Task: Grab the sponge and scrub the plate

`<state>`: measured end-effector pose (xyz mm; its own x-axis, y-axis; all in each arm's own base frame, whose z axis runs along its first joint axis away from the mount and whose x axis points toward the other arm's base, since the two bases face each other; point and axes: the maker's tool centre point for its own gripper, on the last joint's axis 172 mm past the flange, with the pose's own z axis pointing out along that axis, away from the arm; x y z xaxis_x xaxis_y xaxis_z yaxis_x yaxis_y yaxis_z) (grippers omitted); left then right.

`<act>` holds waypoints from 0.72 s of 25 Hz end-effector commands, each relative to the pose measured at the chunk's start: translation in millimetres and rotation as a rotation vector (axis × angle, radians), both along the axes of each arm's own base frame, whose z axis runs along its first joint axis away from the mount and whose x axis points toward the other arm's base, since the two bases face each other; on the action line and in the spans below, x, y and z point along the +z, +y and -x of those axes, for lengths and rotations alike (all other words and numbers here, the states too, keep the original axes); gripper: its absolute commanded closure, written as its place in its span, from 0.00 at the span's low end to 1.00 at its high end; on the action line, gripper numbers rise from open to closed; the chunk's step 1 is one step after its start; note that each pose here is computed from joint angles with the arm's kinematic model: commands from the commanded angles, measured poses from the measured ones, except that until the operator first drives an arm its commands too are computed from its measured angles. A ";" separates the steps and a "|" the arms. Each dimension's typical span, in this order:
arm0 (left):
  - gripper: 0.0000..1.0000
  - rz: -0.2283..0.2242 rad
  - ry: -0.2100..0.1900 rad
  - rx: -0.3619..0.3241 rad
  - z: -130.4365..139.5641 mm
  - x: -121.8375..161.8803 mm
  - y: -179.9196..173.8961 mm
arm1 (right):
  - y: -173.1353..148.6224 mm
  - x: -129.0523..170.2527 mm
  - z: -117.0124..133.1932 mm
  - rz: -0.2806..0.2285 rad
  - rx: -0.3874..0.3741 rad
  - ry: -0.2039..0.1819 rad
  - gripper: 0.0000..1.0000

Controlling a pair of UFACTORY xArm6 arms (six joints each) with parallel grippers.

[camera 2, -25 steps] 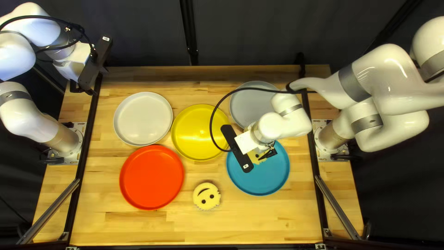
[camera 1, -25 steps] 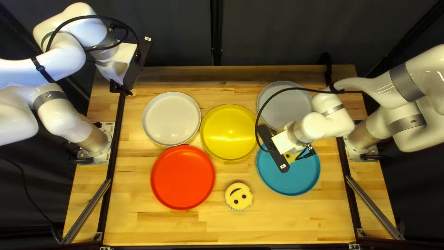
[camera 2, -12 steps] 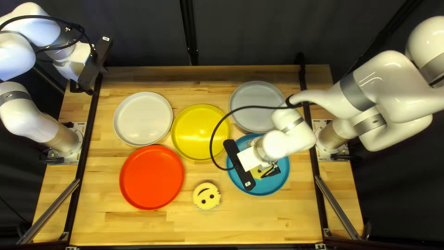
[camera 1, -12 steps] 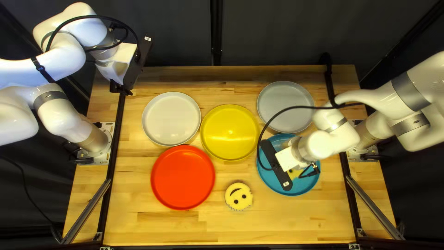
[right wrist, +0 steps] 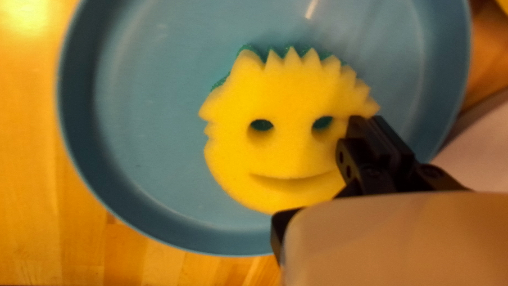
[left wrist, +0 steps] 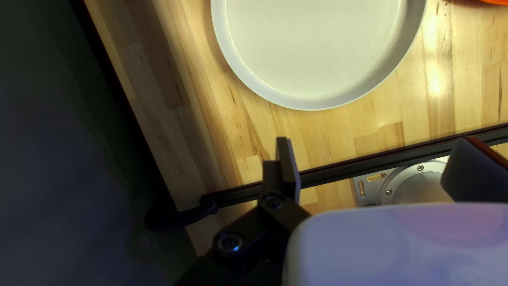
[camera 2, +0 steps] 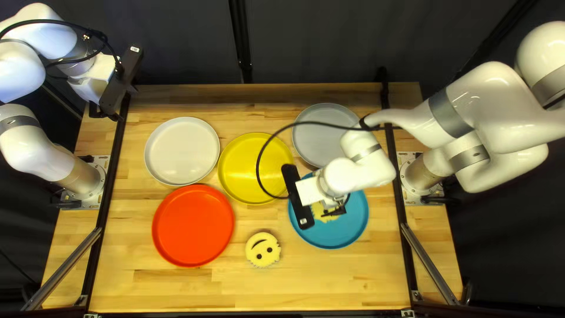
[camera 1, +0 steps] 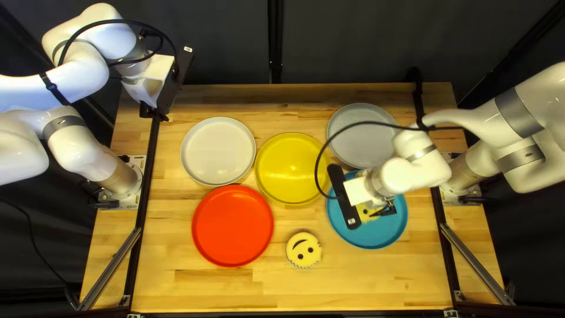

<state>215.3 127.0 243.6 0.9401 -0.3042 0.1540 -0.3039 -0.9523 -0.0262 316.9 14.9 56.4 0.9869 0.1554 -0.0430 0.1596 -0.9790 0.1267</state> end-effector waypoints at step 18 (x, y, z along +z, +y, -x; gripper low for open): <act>0.00 0.000 0.000 0.000 0.0 0.0 0.0 | 50.8 0.7 25.2 0.073 0.233 -0.074 1.00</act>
